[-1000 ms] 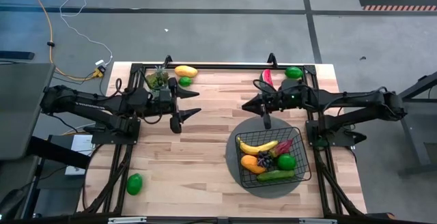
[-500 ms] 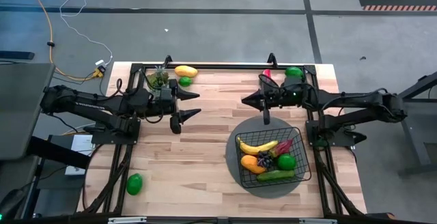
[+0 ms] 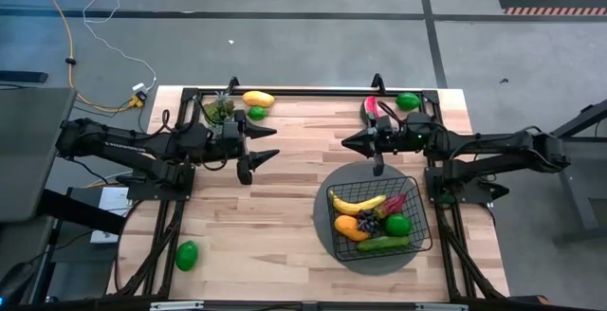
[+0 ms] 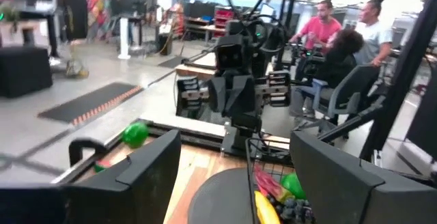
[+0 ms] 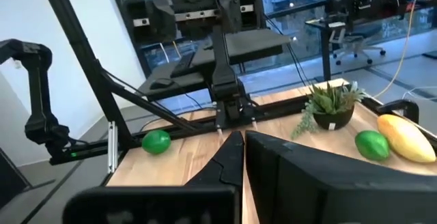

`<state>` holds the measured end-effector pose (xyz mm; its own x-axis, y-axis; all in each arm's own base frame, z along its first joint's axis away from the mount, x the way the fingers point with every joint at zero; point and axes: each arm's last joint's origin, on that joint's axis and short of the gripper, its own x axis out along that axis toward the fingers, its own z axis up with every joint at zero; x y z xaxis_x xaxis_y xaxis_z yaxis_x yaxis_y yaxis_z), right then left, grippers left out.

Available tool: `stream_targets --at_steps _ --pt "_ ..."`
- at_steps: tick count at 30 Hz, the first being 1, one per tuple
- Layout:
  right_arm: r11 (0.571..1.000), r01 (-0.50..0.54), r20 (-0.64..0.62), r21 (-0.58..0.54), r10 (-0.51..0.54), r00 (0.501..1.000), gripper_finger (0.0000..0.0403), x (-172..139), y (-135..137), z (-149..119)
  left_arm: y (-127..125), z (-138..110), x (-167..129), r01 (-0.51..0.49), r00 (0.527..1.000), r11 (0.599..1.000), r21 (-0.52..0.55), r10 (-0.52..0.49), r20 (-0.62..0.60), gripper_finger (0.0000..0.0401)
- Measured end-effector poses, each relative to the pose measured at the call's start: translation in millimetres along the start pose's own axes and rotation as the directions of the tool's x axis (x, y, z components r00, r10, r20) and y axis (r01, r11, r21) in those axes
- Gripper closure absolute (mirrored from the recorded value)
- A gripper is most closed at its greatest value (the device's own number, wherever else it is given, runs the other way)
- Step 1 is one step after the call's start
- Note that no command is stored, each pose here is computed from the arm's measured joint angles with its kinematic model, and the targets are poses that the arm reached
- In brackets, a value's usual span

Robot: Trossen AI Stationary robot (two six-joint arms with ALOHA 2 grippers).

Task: Build produce basket
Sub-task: Put the green lime into the black basket

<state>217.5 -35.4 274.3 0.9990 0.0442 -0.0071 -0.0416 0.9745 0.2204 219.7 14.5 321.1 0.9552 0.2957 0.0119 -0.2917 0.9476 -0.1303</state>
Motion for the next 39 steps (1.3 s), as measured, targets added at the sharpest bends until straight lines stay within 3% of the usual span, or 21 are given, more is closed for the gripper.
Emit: stream_targets --at_steps 4,16,30,33,35,39 --pt "1.000 0.007 -0.031 0.014 -0.007 0.999 0.0403 -0.1 -0.7 -3.1 2.6 -2.3 0.5 -0.013 1.000 0.997 -0.071 0.012 -0.025 0.0124" --pt "1.000 0.013 -0.054 0.020 -0.012 0.998 0.0403 -0.1 -1.2 -5.3 1.9 -2.3 0.7 0.035 0.999 0.997 -0.074 -0.038 -0.031 0.0054" --pt "1.000 0.013 -0.054 0.020 -0.012 0.998 0.0403 -0.1 -1.2 -5.3 1.8 -0.8 0.7 0.028 0.999 0.995 -0.099 -0.032 -0.040 0.0050" --pt "1.000 0.014 -0.054 0.021 -0.012 0.998 0.0403 -0.1 -1.2 -5.3 -0.2 6.6 2.0 0.009 0.993 0.992 -0.127 -0.024 -0.114 0.0050" --pt "1.000 0.014 -0.054 0.020 -0.012 0.998 0.0403 -0.1 -1.2 -5.4 -3.8 9.0 3.3 -0.015 0.974 0.992 -0.128 -0.014 -0.224 0.0050" --pt "1.000 0.014 -0.054 0.020 -0.013 0.998 0.0403 -0.1 -1.2 -5.4 -13.5 13.5 6.7 -0.120 0.881 0.980 -0.162 0.030 -0.472 0.0050"
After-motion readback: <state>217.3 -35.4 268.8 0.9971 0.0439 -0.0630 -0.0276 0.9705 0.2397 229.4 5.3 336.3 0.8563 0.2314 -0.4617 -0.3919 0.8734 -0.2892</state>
